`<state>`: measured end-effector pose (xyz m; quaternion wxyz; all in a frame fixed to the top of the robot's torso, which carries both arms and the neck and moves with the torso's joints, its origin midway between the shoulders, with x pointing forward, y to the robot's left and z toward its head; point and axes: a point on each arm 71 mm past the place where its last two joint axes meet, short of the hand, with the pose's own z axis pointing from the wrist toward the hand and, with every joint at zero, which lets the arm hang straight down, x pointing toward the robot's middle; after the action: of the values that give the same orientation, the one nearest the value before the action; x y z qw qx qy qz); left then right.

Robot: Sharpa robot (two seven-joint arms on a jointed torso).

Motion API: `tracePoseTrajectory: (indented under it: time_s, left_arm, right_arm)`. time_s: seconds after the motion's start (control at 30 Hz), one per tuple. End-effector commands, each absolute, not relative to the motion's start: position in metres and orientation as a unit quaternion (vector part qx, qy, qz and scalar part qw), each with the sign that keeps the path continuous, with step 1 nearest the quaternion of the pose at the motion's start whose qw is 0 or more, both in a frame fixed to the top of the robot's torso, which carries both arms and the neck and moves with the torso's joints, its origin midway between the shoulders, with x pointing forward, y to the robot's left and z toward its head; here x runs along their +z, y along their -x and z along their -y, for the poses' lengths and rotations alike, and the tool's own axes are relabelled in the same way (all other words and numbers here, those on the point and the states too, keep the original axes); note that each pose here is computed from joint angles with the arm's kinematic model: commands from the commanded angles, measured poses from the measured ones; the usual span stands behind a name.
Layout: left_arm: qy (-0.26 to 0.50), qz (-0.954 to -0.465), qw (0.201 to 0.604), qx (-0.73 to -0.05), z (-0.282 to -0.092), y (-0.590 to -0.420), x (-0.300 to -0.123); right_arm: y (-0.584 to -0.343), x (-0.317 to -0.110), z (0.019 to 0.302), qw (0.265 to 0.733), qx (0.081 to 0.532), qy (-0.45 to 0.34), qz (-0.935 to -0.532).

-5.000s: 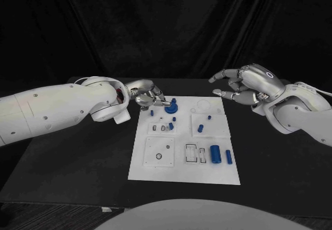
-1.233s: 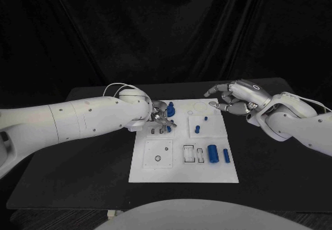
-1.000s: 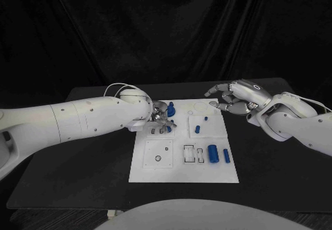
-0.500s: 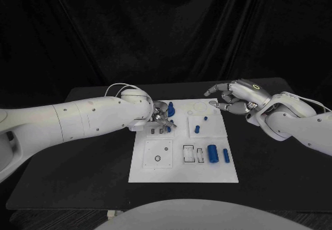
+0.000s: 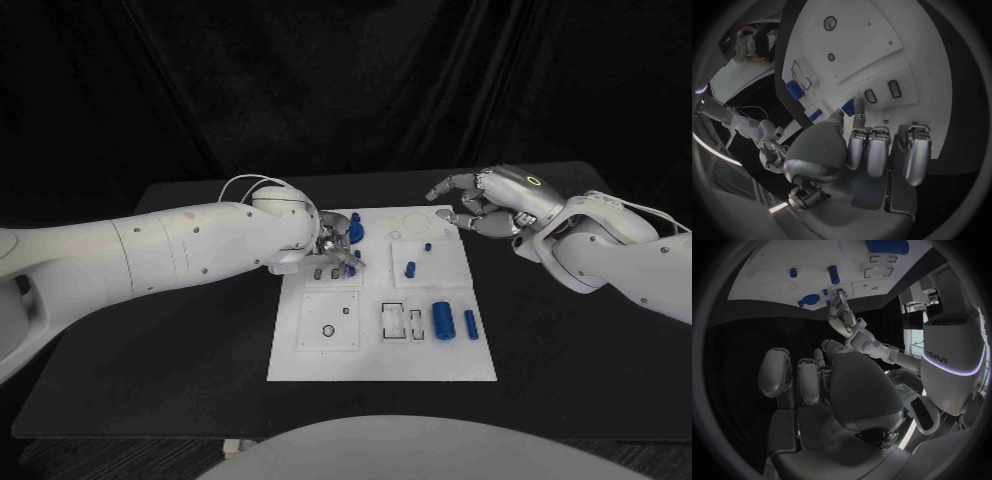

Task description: Assemble the parts on the task board

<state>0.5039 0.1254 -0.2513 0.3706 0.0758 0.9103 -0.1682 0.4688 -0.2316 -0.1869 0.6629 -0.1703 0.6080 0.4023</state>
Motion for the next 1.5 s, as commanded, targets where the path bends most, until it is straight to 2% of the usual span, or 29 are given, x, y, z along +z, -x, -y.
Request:
tracePoseTrajectory:
  time_s: [0.03, 0.67, 1.17, 1.5]
  left_arm:
    - [-0.084, -0.911, 0.363, -0.177, -0.123, -0.502, -0.252]
    - [-0.079, -0.911, 0.366, -0.175, -0.128, -0.502, -0.252]
    - [-0.057, -0.912, 0.375, -0.159, -0.152, -0.498, -0.252]
    - [0.014, -0.924, 0.334, -0.189, -0.159, -0.494, -0.254]
  right_arm:
    - [-0.470, -0.188, 0.233, 0.665, 0.396, 0.162, -0.612]
    - [-0.471, -0.189, 0.233, 0.661, 0.394, 0.161, -0.618]
    - [-0.471, -0.191, 0.235, 0.657, 0.390, 0.158, -0.625]
    - [-0.471, -0.193, 0.234, 0.651, 0.389, 0.157, -0.633]
